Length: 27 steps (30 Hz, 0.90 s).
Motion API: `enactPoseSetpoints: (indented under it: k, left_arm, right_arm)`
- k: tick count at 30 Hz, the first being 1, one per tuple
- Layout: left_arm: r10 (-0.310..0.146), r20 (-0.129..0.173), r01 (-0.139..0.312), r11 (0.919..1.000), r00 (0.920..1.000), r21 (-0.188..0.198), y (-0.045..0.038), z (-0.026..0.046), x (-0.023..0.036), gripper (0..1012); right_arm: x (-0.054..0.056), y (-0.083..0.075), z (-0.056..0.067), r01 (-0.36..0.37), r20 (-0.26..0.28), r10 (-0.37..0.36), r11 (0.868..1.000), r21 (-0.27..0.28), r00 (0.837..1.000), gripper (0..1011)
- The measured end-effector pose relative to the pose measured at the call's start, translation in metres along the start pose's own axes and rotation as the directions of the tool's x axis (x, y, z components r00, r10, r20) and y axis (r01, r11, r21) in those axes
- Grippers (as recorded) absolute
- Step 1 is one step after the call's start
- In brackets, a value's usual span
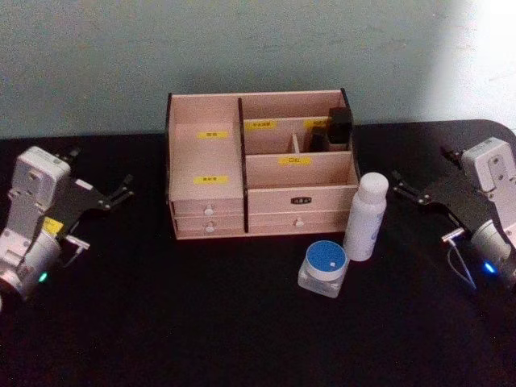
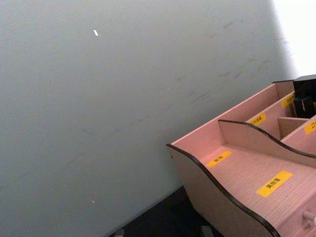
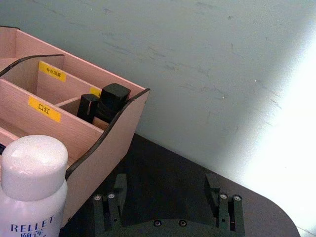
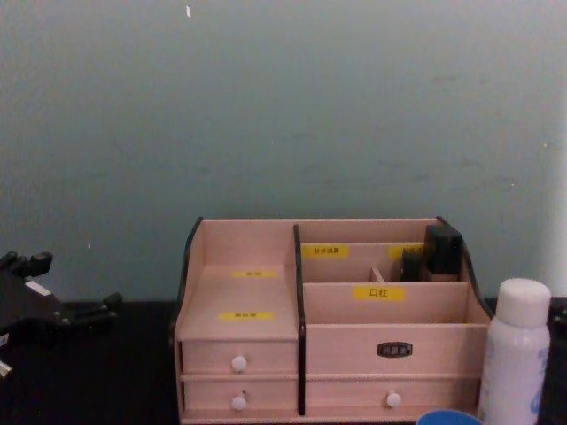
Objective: Pick up the facial cleanser and watermelon frost from the table and place them into the tiered storage box.
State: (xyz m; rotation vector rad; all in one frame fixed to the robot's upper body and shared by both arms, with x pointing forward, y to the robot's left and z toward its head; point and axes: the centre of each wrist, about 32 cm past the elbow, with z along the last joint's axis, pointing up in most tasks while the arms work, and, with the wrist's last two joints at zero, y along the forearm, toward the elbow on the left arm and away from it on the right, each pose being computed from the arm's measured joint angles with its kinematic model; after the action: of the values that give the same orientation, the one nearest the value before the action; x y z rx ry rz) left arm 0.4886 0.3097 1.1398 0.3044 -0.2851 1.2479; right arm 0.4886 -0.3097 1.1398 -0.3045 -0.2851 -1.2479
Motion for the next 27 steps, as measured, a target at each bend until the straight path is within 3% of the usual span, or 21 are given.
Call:
enactPoseSetpoints:
  k: [27]
  left_arm:
    - [0.000, 0.000, 0.000, 1.0000, 1.0000, 0.000, 0.0000, 0.0000, 0.0000, 1001]
  right_arm:
    - [0.0000, 0.0000, 0.0000, 0.000, 0.000, 0.000, 1.000, 0.000, 1.000, 1002]
